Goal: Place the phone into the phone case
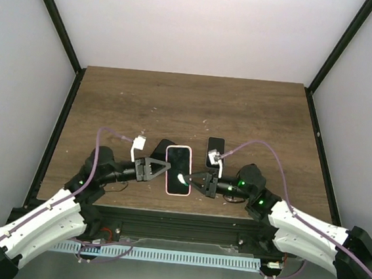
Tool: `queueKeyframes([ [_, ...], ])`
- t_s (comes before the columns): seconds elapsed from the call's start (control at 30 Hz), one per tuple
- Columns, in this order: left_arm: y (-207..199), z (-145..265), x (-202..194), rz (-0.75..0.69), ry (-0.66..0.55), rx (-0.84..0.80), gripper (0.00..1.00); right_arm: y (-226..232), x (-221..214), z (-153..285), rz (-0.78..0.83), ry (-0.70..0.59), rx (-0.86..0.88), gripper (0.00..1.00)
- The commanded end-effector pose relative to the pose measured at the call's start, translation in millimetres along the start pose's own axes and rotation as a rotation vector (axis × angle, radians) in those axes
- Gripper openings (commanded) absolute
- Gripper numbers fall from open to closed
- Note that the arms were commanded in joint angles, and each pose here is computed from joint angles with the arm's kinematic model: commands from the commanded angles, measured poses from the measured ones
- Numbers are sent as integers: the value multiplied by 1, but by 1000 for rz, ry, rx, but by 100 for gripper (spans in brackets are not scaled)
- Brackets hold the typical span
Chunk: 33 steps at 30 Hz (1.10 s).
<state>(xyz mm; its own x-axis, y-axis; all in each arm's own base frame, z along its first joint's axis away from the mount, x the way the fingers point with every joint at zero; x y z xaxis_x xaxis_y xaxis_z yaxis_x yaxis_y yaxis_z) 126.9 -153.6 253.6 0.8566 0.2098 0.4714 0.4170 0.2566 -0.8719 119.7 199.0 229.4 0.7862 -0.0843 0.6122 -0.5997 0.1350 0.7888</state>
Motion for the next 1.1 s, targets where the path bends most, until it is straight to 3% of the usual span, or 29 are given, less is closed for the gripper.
queueKeyframes([
  [0.0,-21,4,2,-64,-2,-213,58,29,8,7,147,-26,197,1],
  [0.17,-22,1,2,-74,20,-280,36,32,9,6,150,-19,227,1],
  [0.53,-30,0,1,-121,59,-392,6,31,8,6,129,-19,233,4],
  [0.67,-31,2,-1,-165,71,-400,0,29,9,6,101,-20,188,15],
  [0.77,-33,3,-3,-204,91,-402,0,29,12,9,43,-37,109,35],
  [1.0,-39,3,-4,-278,169,-412,0,47,31,16,27,-83,11,55],
  [1.07,-38,1,-3,-278,181,-394,0,51,35,15,25,-72,3,56],
])
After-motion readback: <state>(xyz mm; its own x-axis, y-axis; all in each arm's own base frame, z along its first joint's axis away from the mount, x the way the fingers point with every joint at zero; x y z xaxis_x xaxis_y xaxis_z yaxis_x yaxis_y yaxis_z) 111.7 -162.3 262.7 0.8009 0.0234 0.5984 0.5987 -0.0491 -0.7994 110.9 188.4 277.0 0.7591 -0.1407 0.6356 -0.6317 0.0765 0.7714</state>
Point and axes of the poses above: each gripper's point midway between its finger pads, its own z axis back along the fingers, its own y axis along the line the jaws close on, x = y × z, the point moved 10 cm from there along z, back along the fingers, and after that the axes turned 1 degree about -z, right-handed, at the moved point
